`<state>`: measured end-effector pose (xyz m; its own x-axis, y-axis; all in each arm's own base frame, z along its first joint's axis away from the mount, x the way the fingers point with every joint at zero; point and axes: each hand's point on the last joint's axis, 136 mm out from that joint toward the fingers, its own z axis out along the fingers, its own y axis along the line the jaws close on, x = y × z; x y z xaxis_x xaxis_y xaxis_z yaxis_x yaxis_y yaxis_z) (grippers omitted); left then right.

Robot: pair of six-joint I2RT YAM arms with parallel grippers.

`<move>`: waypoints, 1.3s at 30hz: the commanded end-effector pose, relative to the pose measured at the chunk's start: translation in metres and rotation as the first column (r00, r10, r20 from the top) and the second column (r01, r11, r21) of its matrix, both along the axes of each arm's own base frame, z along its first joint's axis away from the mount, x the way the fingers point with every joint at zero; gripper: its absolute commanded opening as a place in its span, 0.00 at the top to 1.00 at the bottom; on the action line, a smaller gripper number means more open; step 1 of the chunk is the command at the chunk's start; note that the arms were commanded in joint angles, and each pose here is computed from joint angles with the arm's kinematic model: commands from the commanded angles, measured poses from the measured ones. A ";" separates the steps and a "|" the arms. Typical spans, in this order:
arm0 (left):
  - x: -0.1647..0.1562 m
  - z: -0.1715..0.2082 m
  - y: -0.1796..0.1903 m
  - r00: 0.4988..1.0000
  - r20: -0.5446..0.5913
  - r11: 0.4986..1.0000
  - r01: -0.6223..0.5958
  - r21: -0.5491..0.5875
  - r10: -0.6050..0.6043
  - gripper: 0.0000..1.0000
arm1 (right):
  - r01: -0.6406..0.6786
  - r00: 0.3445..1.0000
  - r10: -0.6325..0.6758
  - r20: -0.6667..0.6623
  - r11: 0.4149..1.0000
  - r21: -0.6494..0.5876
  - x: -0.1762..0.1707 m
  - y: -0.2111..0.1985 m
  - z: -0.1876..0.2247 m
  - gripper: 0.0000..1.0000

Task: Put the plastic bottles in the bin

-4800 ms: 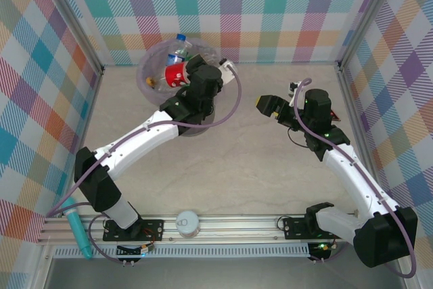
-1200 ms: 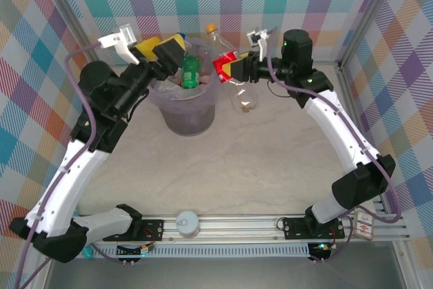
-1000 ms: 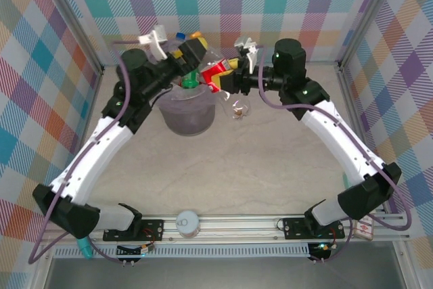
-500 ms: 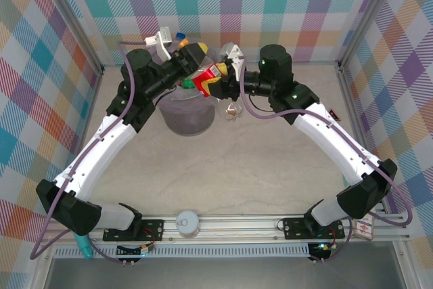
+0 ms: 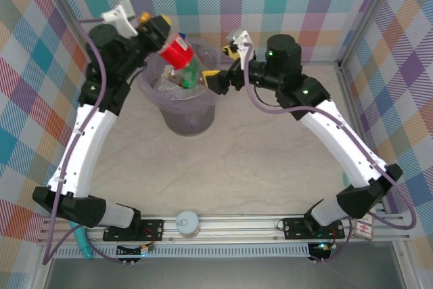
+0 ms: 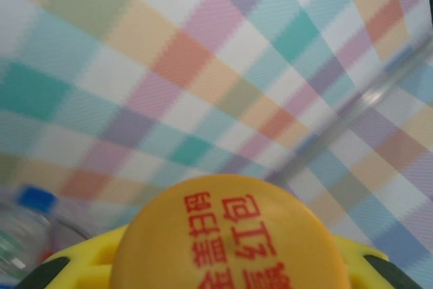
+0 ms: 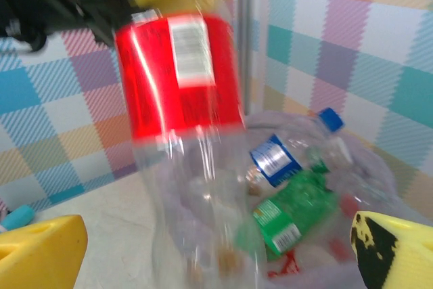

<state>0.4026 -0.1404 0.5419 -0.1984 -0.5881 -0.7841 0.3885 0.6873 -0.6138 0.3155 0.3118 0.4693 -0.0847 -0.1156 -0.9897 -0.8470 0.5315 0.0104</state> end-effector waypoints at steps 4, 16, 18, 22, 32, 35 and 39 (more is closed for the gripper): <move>0.027 0.005 0.068 0.945 0.042 0.871 -0.315 0.376 0.324 0.89 | 0.204 0.975 -0.204 -0.082 0.979 -0.009 -0.010 -0.063 -0.014 0.01; 0.093 -0.058 0.096 0.866 -0.024 0.659 -0.362 0.659 0.500 0.96 | 0.315 0.931 -0.318 -0.177 0.948 -0.048 -0.022 -0.107 -0.060 0.01; 0.100 -0.075 0.089 0.880 -0.064 0.673 -0.311 0.671 0.471 0.97 | 0.328 0.925 -0.332 -0.187 0.943 -0.050 -0.020 -0.111 -0.065 0.01; 0.107 -0.108 0.080 0.881 -0.151 0.680 -0.227 0.697 0.449 0.97 | 0.330 0.920 -0.333 -0.206 0.943 -0.050 -0.016 -0.112 -0.072 0.01; 0.110 -0.172 0.057 0.875 -0.268 0.705 -0.110 0.701 0.403 0.96 | 0.338 0.914 -0.341 -0.220 0.940 -0.050 -0.008 -0.112 -0.078 0.01; 0.109 -0.185 0.055 0.870 -0.289 0.711 -0.094 0.697 0.399 0.96 | 0.338 0.914 -0.339 -0.222 0.940 -0.044 -0.008 -0.111 -0.079 0.01; 0.105 -0.207 0.051 0.861 -0.317 0.713 -0.072 0.698 0.397 0.96 | 0.337 0.914 -0.337 -0.225 0.941 -0.040 -0.006 -0.111 -0.081 0.01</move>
<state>0.5116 -0.0693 0.4493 -0.2133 -0.0820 -0.9735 -0.0515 0.9960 -0.0726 0.3061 0.1996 0.3868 -0.3449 -0.0659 -0.9363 -0.5909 0.7903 0.1620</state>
